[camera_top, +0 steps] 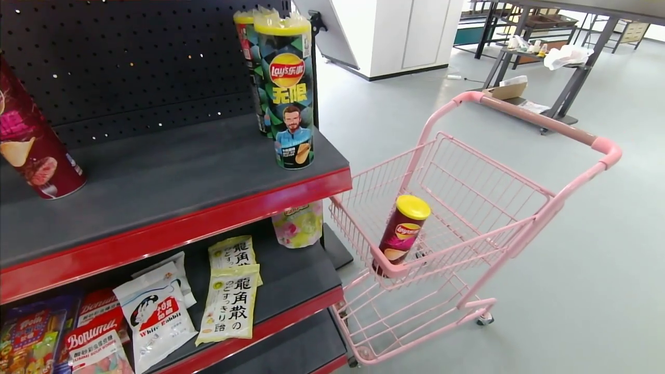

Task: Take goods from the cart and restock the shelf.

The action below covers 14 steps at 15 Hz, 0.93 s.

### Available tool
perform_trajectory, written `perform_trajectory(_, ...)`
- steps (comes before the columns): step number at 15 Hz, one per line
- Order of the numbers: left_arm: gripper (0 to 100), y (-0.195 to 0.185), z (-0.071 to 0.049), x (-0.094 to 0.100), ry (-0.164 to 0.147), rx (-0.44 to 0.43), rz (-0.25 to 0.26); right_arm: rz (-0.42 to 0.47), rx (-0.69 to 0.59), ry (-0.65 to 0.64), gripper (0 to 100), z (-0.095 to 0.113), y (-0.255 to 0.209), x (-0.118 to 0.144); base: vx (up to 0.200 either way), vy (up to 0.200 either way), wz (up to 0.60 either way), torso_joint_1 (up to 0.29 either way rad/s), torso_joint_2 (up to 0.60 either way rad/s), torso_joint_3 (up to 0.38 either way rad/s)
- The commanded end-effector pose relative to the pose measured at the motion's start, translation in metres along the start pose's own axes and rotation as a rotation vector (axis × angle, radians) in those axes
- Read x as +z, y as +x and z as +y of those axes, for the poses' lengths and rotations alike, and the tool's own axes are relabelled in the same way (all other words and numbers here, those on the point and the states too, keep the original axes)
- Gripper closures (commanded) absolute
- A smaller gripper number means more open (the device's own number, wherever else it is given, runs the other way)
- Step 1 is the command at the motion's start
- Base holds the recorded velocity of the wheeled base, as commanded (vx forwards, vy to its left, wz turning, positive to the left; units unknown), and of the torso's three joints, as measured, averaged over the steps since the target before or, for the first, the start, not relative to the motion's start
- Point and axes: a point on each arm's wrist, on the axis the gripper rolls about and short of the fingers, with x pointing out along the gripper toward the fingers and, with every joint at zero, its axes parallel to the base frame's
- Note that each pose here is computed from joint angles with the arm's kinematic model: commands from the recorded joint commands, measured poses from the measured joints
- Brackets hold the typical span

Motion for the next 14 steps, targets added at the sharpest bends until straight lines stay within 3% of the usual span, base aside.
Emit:
perform_trajectory(1,0,0.000,0.000,0.000,0.000,-0.001,0.000,0.000,0.000,-0.001,0,0.000,0.000,0.000,0.000,0.000,0.00,-0.178,0.54,0.373)
perform_trajectory(4,0,0.000,0.000,0.000,0.000,0.001,0.002,0.003,0.005,-0.010,0,0.000,0.000,0.000,0.000,0.000,0.00,-0.139,0.45,0.323)
perform_trajectory(7,0,0.000,0.000,0.000,0.000,-0.001,0.000,0.018,0.019,-0.013,0,0.000,0.001,0.000,0.000,0.000,0.00,-0.028,0.12,0.080)
perform_trajectory(8,0,0.000,0.000,0.000,0.000,0.001,0.000,-0.018,0.035,-0.014,0,0.000,-0.001,0.016,0.000,0.000,0.00,0.000,0.00,0.000)
perform_trajectory(9,0,0.000,0.000,0.000,0.000,-0.001,0.000,-0.013,0.059,0.018,0,0.001,0.005,0.071,0.000,0.000,0.00,0.000,0.00,0.000)
perform_trajectory(10,0,0.000,0.000,0.000,0.000,-0.001,0.000,0.019,0.074,0.200,0,0.003,0.041,0.147,0.000,0.000,0.00,0.000,0.00,0.000)
perform_trajectory(11,0,0.000,0.000,0.000,0.000,-0.001,0.002,0.040,0.138,0.230,0,0.007,0.069,0.184,0.000,0.000,0.00,0.000,0.00,0.000)
perform_trajectory(12,0,0.000,0.000,0.000,0.000,-0.001,0.000,0.050,0.149,0.222,0,0.007,0.073,0.186,0.000,0.000,0.00,0.000,0.00,0.000)
perform_trajectory(13,0,0.000,0.000,0.000,0.000,-0.003,0.000,0.134,0.240,0.129,0,0.015,0.102,0.183,0.000,0.000,0.00,0.000,0.00,0.000)
perform_trajectory(14,0,0.000,0.000,0.000,0.002,-0.001,0.000,0.234,0.257,0.129,0,0.020,0.135,0.165,0.000,0.000,0.00,0.000,0.00,0.000)
